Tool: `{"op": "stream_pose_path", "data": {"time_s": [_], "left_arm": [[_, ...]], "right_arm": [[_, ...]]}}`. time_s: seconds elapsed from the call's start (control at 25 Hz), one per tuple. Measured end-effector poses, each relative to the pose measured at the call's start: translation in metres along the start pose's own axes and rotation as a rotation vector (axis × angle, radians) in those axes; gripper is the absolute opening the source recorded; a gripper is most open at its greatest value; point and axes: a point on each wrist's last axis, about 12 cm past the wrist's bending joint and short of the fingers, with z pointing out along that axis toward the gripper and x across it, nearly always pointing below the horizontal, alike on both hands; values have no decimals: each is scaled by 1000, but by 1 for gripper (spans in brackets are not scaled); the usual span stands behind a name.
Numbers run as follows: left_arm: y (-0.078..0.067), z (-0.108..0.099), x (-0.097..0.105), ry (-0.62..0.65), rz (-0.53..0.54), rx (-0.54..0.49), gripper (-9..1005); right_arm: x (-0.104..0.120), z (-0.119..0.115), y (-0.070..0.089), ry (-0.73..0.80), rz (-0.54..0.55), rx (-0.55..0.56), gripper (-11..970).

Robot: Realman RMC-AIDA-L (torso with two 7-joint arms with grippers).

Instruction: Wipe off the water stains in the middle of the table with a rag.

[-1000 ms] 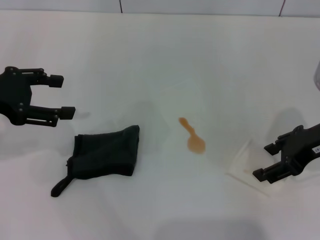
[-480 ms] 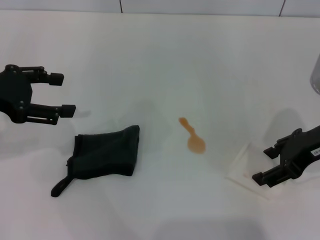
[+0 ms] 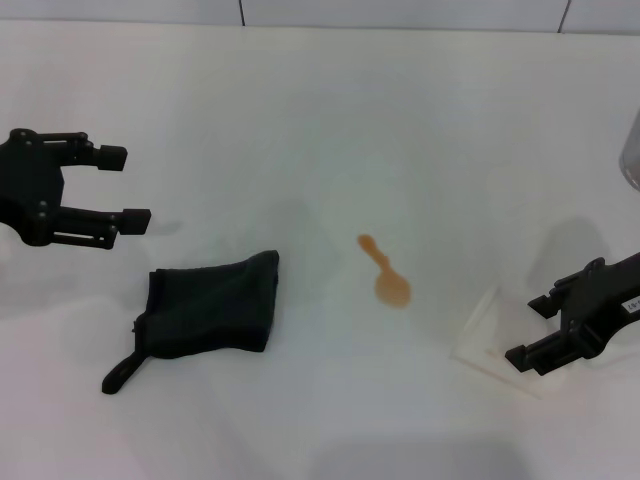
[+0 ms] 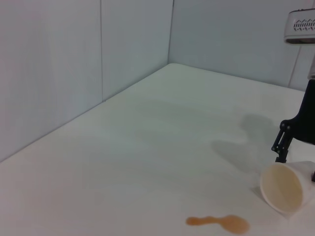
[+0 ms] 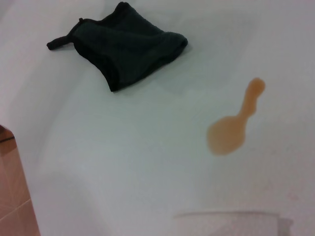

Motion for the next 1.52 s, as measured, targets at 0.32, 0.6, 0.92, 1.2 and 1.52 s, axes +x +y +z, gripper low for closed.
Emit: {"op": "stream_pose_path", "data": {"time_s": [0.32, 0.6, 0.92, 1.2, 1.52], "left_arm": [[0, 0, -1, 0, 1, -3, 859], [1, 0, -1, 1, 2, -6, 859], [2, 0, -1, 1, 3, -12, 859], [2, 0, -1, 0, 5, -14, 859], [2, 0, -2, -2, 7, -15, 860]], "right_arm": [[0, 0, 0, 2, -1, 0, 742], [0, 0, 0, 4, 1, 0, 728], [0, 0, 0, 7, 7, -2, 696], [-2, -2, 0, 3, 2, 4, 659], [-8, -4, -1, -20, -11, 12, 660]]}}
